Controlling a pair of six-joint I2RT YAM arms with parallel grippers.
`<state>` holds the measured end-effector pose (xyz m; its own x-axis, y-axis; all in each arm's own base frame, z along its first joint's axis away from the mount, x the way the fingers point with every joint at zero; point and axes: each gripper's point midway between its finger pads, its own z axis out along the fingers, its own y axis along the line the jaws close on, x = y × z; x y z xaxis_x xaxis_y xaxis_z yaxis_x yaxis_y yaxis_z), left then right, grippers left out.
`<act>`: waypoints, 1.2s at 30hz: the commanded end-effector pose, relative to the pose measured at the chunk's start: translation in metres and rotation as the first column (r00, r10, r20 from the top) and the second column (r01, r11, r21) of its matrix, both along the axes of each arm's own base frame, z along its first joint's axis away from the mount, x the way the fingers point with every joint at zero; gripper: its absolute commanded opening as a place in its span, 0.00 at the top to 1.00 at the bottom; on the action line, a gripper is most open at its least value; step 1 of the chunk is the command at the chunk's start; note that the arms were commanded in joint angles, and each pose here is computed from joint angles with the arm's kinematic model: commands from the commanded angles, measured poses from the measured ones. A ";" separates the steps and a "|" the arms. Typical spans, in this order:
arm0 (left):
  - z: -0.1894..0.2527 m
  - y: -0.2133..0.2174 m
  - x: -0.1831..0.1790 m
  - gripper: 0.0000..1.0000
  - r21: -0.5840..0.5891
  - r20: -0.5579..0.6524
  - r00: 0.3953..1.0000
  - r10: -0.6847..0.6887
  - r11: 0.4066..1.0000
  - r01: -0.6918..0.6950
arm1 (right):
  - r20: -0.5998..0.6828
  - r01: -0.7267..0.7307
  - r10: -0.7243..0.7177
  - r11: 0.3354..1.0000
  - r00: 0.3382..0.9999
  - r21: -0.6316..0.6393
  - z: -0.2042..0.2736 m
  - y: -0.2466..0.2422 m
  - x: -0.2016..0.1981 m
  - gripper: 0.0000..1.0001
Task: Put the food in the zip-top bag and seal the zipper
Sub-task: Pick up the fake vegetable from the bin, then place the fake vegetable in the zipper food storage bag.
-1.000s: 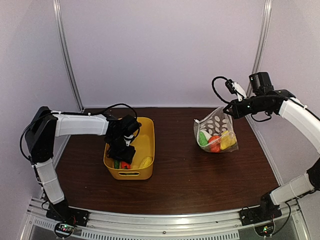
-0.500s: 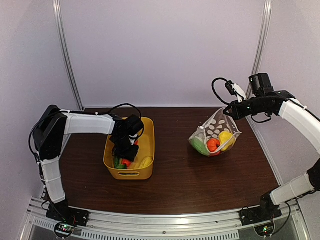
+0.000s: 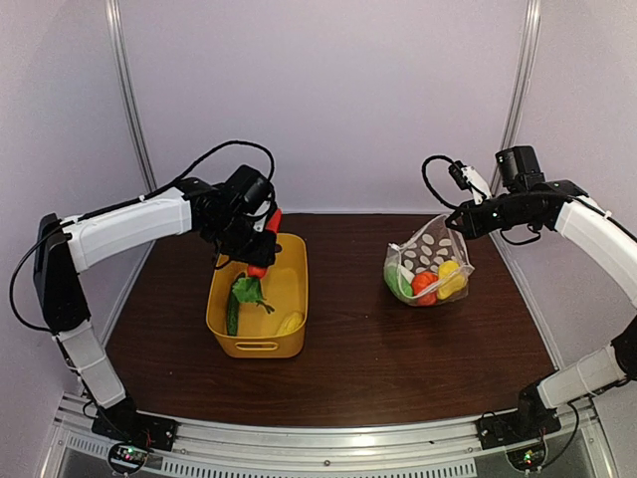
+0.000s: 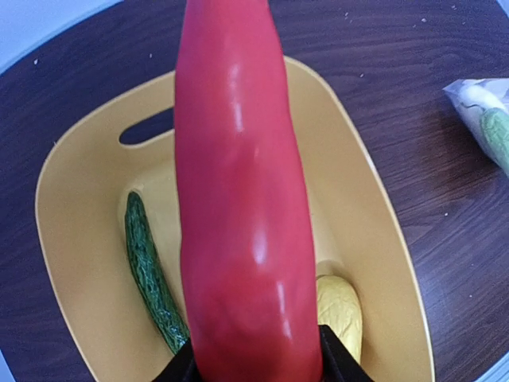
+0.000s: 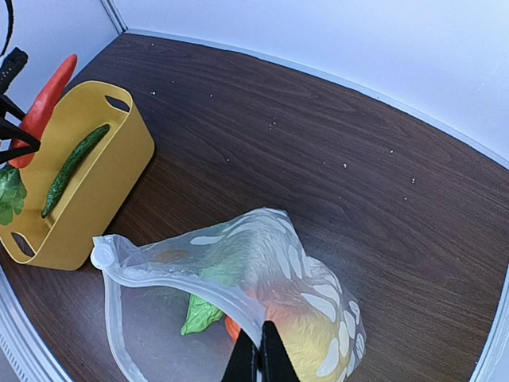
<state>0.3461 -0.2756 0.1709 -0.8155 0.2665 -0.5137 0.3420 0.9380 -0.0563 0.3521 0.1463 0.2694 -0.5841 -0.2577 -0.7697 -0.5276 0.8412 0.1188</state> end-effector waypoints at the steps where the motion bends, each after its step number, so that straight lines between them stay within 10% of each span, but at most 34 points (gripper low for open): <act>1: 0.046 -0.016 0.003 0.76 -0.078 0.110 0.989 -0.099 0.991 0.108 | 0.036 0.008 -0.008 1.000 0.999 -0.009 0.009 -0.003 0.002 1.00; 9: 0.197 -0.100 -0.028 0.89 -0.399 0.622 0.753 -0.214 0.740 0.540 | 0.023 -0.023 0.023 1.000 0.999 0.019 0.014 0.004 0.001 1.00; 17: 0.256 -0.166 -0.065 0.93 -0.382 0.802 0.553 -0.227 0.516 0.767 | -0.041 -0.096 0.101 0.990 0.994 0.102 0.027 0.023 0.000 1.00; 36: 0.246 -0.263 -0.080 1.00 -0.478 0.862 0.507 -0.008 0.325 0.816 | -0.083 -0.143 0.173 0.948 0.981 0.284 0.040 0.046 -0.012 1.00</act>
